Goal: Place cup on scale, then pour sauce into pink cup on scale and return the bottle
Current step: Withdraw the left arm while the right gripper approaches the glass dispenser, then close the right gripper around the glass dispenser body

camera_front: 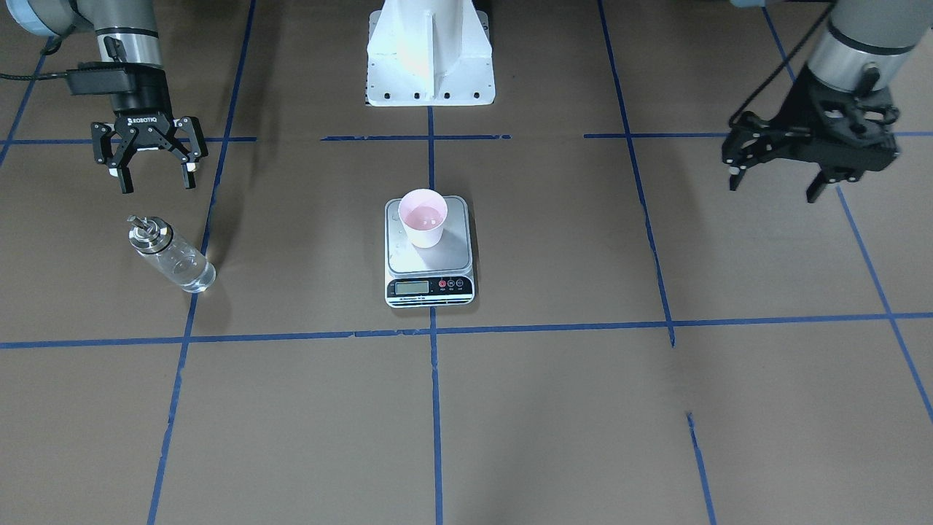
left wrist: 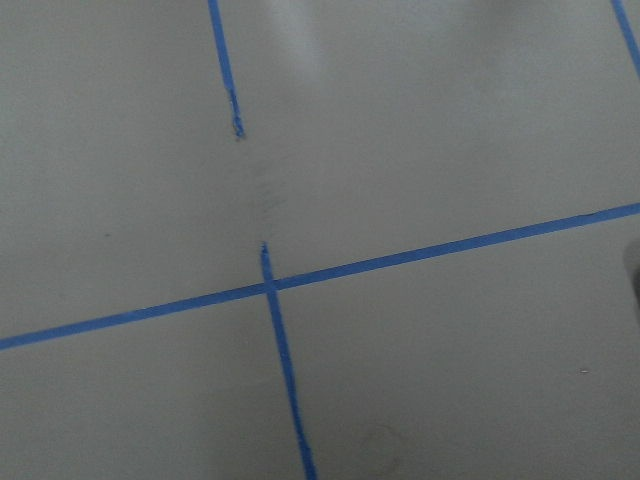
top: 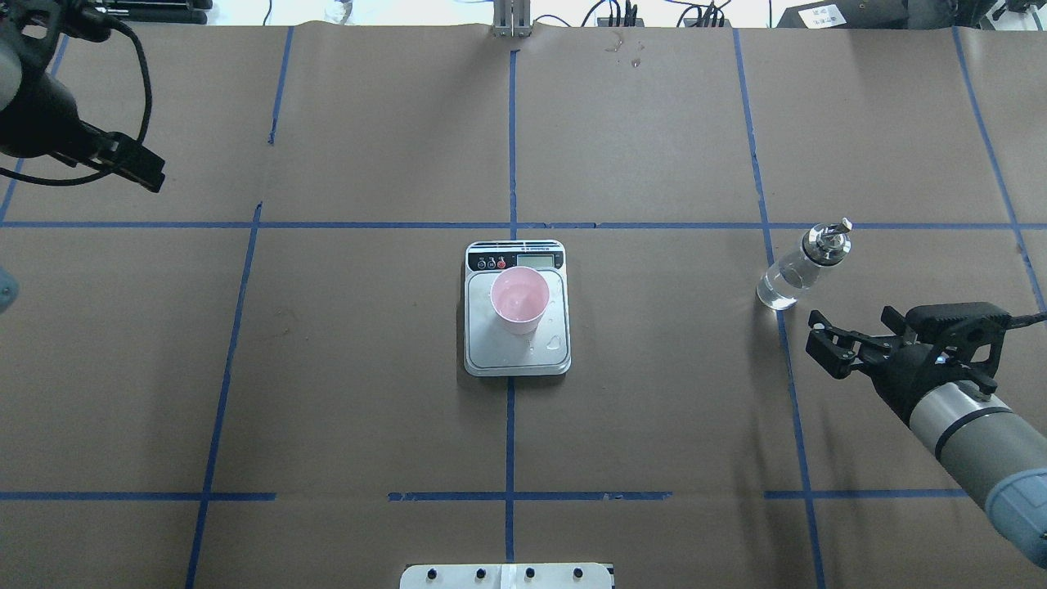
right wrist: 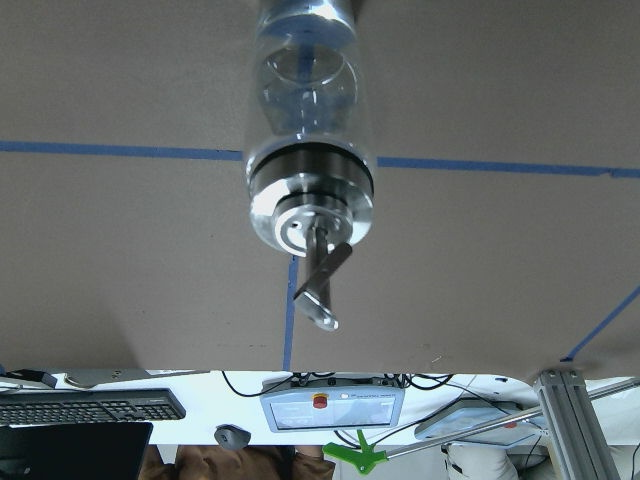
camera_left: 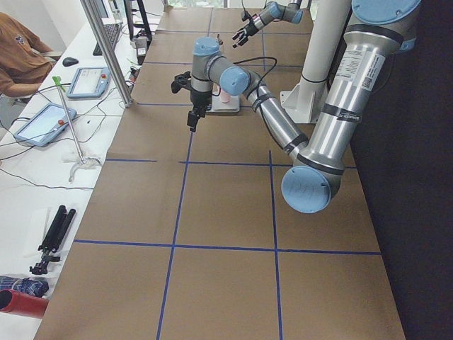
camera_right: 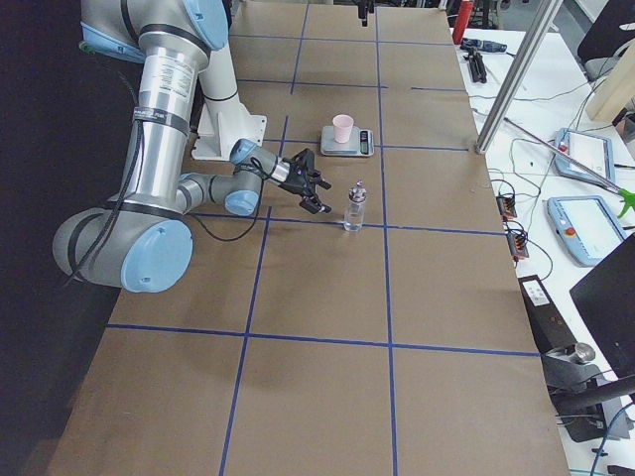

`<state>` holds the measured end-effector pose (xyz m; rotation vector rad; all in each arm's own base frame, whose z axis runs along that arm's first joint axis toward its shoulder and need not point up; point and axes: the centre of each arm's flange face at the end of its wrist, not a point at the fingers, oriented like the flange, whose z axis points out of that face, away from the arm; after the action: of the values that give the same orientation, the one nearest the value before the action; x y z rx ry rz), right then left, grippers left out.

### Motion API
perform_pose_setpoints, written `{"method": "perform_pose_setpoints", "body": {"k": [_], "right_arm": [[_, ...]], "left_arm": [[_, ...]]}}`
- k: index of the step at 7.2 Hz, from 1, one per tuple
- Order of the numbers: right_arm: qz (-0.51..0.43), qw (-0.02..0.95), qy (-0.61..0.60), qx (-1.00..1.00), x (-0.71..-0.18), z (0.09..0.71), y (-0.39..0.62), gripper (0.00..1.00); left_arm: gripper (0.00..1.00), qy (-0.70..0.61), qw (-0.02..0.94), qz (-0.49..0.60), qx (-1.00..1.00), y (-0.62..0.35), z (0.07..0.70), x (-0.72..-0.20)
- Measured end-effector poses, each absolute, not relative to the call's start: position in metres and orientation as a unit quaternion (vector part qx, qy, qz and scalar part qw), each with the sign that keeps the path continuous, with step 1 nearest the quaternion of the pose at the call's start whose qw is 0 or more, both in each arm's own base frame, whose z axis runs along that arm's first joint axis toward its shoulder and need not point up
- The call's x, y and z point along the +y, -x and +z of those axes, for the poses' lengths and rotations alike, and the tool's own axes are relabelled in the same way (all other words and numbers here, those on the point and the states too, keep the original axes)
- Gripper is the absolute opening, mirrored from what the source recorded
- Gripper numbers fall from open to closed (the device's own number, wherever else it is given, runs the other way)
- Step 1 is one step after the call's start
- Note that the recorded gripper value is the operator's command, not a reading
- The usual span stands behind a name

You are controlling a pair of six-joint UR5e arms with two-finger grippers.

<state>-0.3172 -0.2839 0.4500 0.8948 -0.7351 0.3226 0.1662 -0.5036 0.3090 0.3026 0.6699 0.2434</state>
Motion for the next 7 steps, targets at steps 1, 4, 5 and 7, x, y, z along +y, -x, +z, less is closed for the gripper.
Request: {"method": "perform_pose_setpoints", "body": {"k": [1,4,5,7], "right_arm": [[0.156,0.822,-0.429,-0.340,-0.287,0.451,0.321,1.00],[0.161,0.821,-0.442,-0.322,-0.292,0.463,0.329,1.00],[0.164,0.820,-0.448,-0.317,-0.296,0.467,0.338,1.00],[0.174,0.816,-0.460,-0.305,-0.310,0.475,0.359,1.00]], "left_arm": [[1.00,-0.151,0.928,0.130,0.314,-0.147,0.325,-0.509],[1.00,-0.155,0.931,0.139,0.299,-0.121,0.343,-0.520],[1.00,-0.155,0.932,0.138,0.298,-0.119,0.344,-0.521],[1.00,-0.156,0.933,0.133,0.296,-0.113,0.346,-0.524]]}}
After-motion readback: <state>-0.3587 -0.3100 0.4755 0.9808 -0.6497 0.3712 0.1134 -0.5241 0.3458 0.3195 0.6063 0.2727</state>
